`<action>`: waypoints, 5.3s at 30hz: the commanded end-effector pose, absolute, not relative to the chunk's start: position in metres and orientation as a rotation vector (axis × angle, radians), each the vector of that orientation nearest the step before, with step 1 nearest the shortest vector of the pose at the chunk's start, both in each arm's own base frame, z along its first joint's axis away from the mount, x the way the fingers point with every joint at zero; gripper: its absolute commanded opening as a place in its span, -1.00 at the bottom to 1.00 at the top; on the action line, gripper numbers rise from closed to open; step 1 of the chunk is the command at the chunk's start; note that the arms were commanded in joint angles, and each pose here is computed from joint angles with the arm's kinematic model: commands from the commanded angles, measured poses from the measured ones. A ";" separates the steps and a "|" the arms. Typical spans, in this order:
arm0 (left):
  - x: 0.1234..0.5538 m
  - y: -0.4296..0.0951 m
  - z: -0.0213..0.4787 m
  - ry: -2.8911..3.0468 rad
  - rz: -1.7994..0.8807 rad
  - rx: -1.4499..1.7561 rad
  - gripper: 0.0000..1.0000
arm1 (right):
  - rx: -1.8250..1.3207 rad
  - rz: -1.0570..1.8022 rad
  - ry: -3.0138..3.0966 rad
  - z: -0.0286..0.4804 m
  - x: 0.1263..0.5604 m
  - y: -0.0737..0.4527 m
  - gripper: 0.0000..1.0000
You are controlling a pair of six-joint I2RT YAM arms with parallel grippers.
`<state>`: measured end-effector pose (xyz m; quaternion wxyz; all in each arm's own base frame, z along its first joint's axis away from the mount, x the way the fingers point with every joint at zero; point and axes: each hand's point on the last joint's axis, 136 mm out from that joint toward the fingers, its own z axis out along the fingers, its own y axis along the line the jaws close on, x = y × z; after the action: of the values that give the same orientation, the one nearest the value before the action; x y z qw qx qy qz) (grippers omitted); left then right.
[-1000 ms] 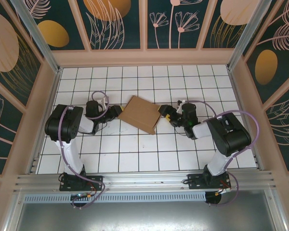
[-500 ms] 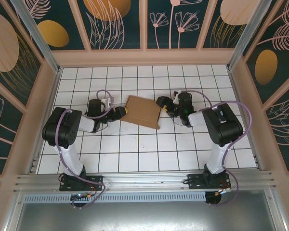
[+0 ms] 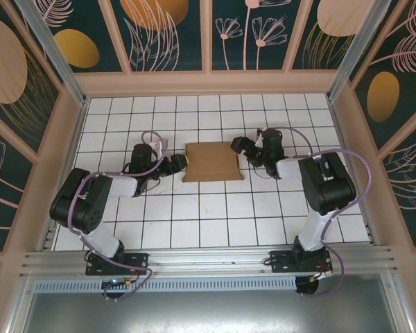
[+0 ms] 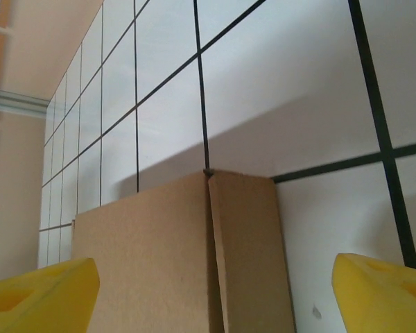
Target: Fold the paper box
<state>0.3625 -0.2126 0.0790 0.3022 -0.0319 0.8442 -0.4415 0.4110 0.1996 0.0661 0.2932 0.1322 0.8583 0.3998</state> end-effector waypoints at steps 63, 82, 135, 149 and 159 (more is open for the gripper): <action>0.374 -0.172 0.008 2.269 -1.394 -0.344 -0.59 | 0.143 1.579 2.064 0.120 0.363 0.252 0.72; 0.374 -0.174 0.022 2.238 -1.405 -0.298 -0.51 | 0.204 1.681 2.136 0.115 0.364 0.274 0.21; 0.278 -0.221 0.211 0.961 0.496 0.979 0.97 | 0.302 1.780 1.933 0.205 0.326 0.188 -0.10; 0.291 -0.233 0.213 0.902 0.554 0.933 0.97 | 0.285 1.827 1.951 0.209 0.305 0.191 -0.12; 0.290 -0.243 0.208 0.899 0.534 0.978 0.50 | 0.269 1.839 1.954 0.212 0.304 0.197 -0.13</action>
<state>0.2952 -0.2411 0.1581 0.6871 0.5146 0.4478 0.2502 0.3097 0.1931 0.2001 0.2141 0.1199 0.7141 0.6556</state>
